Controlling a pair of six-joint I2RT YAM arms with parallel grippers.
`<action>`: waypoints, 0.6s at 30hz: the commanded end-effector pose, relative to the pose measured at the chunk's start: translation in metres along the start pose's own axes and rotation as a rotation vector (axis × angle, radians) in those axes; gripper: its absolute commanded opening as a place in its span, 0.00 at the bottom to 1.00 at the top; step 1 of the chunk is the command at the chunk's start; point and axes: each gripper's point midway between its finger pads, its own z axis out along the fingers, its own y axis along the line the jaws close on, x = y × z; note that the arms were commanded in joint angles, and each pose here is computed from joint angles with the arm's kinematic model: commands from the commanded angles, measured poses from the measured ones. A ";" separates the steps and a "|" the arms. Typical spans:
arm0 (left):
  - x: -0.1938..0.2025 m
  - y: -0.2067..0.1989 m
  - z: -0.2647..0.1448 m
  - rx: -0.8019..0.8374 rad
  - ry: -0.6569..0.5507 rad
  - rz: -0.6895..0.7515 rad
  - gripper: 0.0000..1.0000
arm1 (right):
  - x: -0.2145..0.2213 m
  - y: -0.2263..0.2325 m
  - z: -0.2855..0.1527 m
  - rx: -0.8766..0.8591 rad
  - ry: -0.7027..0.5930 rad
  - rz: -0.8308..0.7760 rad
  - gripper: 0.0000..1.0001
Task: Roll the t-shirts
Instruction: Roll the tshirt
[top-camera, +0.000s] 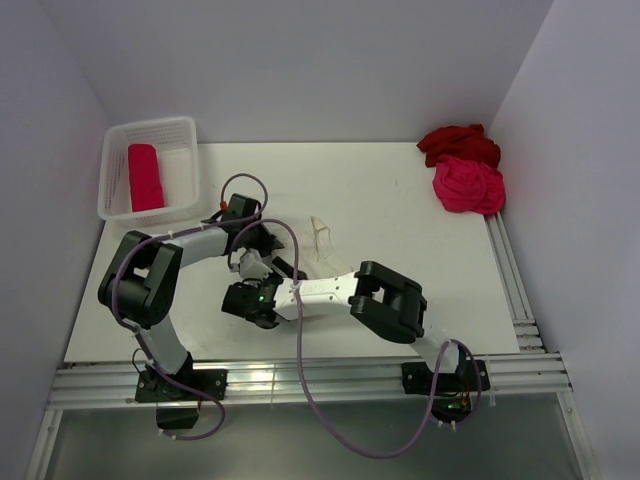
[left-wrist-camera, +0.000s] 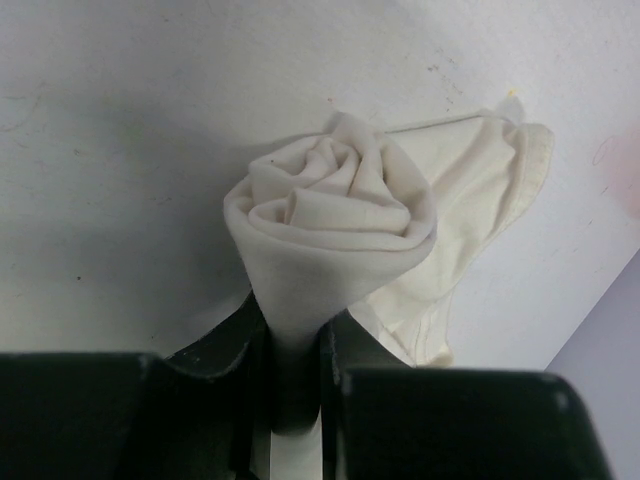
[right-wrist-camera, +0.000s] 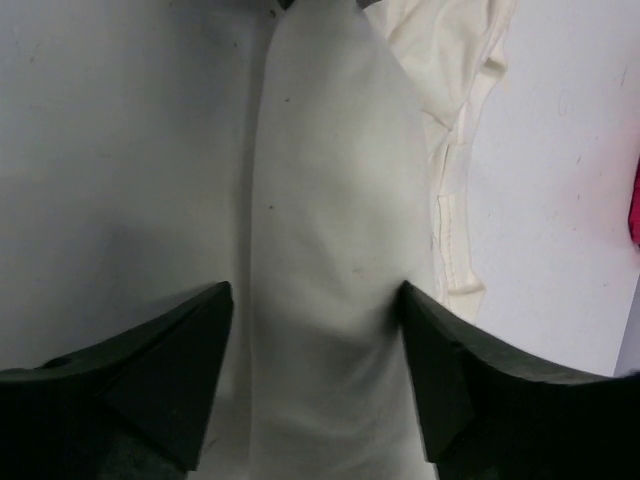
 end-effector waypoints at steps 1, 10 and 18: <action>0.019 0.044 0.001 -0.142 0.036 0.035 0.00 | 0.005 -0.006 0.023 0.045 0.022 -0.012 0.72; 0.018 0.040 -0.003 -0.127 0.030 0.043 0.00 | 0.011 -0.021 0.030 0.113 0.083 0.028 0.05; 0.013 0.030 -0.006 -0.069 0.015 0.033 0.25 | 0.025 -0.029 0.030 -0.014 0.175 0.247 0.00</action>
